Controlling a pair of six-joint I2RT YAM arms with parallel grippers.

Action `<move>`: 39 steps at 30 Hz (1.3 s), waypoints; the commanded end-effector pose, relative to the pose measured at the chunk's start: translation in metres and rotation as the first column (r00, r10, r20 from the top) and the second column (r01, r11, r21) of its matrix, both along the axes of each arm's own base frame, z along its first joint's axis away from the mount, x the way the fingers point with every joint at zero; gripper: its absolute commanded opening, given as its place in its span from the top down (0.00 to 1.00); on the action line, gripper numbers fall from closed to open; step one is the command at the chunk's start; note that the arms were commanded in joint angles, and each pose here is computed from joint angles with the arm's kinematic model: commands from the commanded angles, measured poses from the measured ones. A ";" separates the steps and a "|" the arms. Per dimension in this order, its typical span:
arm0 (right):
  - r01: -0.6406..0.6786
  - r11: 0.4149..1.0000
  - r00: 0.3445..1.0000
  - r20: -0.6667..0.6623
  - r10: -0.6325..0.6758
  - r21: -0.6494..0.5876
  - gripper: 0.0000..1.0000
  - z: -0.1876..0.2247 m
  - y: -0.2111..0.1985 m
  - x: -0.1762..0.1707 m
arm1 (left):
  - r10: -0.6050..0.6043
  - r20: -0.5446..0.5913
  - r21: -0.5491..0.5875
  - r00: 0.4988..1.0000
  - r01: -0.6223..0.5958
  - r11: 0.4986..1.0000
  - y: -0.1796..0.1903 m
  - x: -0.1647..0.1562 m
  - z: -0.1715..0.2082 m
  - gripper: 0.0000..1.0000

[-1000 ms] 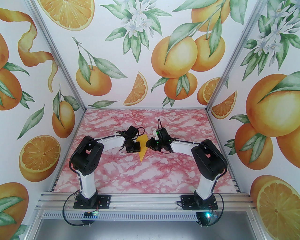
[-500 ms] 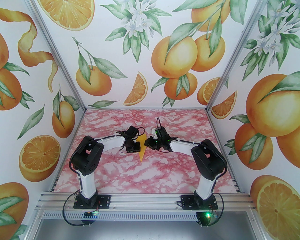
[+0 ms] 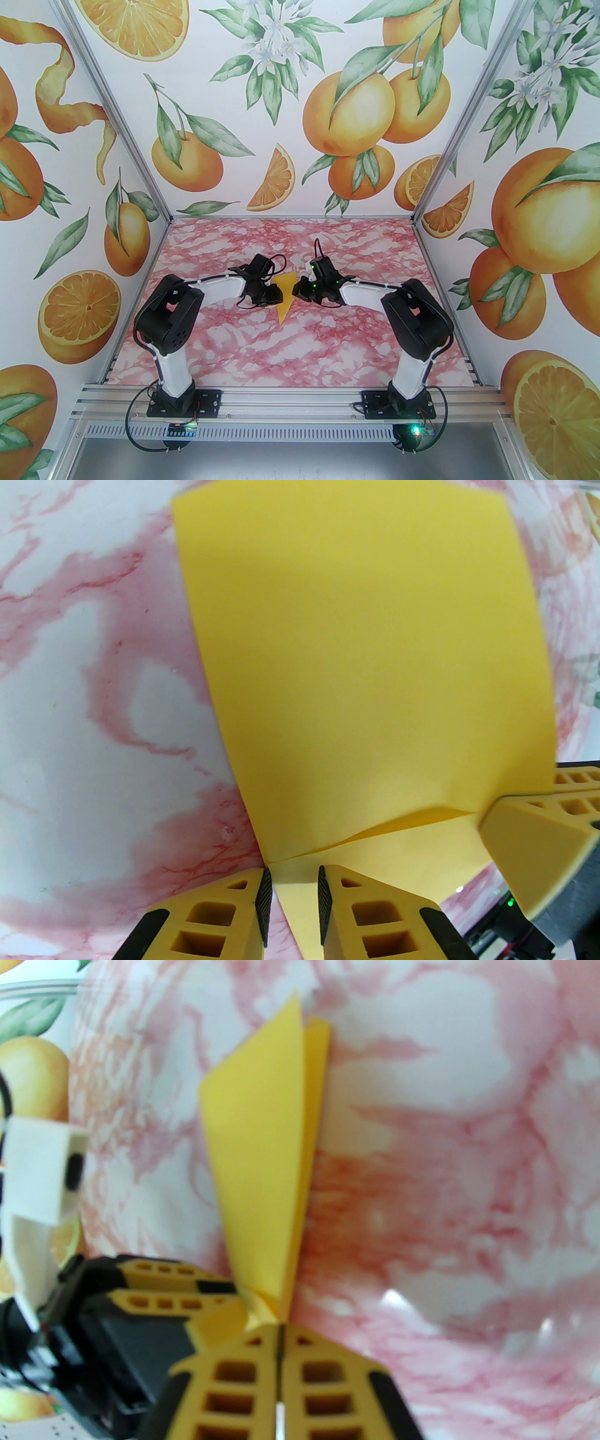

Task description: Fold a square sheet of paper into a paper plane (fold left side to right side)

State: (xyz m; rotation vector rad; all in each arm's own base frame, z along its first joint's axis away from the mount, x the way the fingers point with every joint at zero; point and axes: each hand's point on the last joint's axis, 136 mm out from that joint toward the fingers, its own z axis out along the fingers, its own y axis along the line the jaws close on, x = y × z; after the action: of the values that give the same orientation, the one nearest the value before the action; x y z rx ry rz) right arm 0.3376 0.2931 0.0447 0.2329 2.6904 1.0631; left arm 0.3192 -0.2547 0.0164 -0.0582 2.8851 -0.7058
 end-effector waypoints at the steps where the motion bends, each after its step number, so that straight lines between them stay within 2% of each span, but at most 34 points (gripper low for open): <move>1: 0.013 1.000 1.000 0.022 -0.013 -0.001 0.94 0.003 0.003 0.001 | 0.033 0.026 -0.028 0.999 -0.032 0.999 0.000 0.006 -0.004 0.76; 10: -0.002 1.000 1.000 0.021 0.003 -0.029 0.93 0.005 0.008 0.002 | 0.009 0.008 0.043 1.000 -0.009 0.999 0.000 0.001 -0.020 0.84; 17: -0.008 0.999 1.000 0.020 0.009 -0.040 0.91 0.006 0.013 0.005 | -0.011 0.009 0.084 1.000 0.010 0.996 -0.002 -0.001 -0.023 0.84; 23: -0.022 0.999 1.000 0.018 0.023 -0.036 0.86 0.008 0.021 0.008 | -0.019 0.008 0.084 1.000 0.018 0.996 -0.005 -0.002 -0.023 0.85; 39: -0.052 0.993 0.999 -0.013 0.051 -0.104 0.87 -0.001 0.026 0.005 | -0.023 0.013 0.079 1.000 0.022 0.997 -0.007 -0.001 -0.021 0.85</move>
State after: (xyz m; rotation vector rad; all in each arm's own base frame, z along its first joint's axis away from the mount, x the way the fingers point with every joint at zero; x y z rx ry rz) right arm 0.3425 0.3186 0.0513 0.1683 2.7348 0.9987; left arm 0.3184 -0.2536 0.0133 -0.0475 2.8909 -0.6078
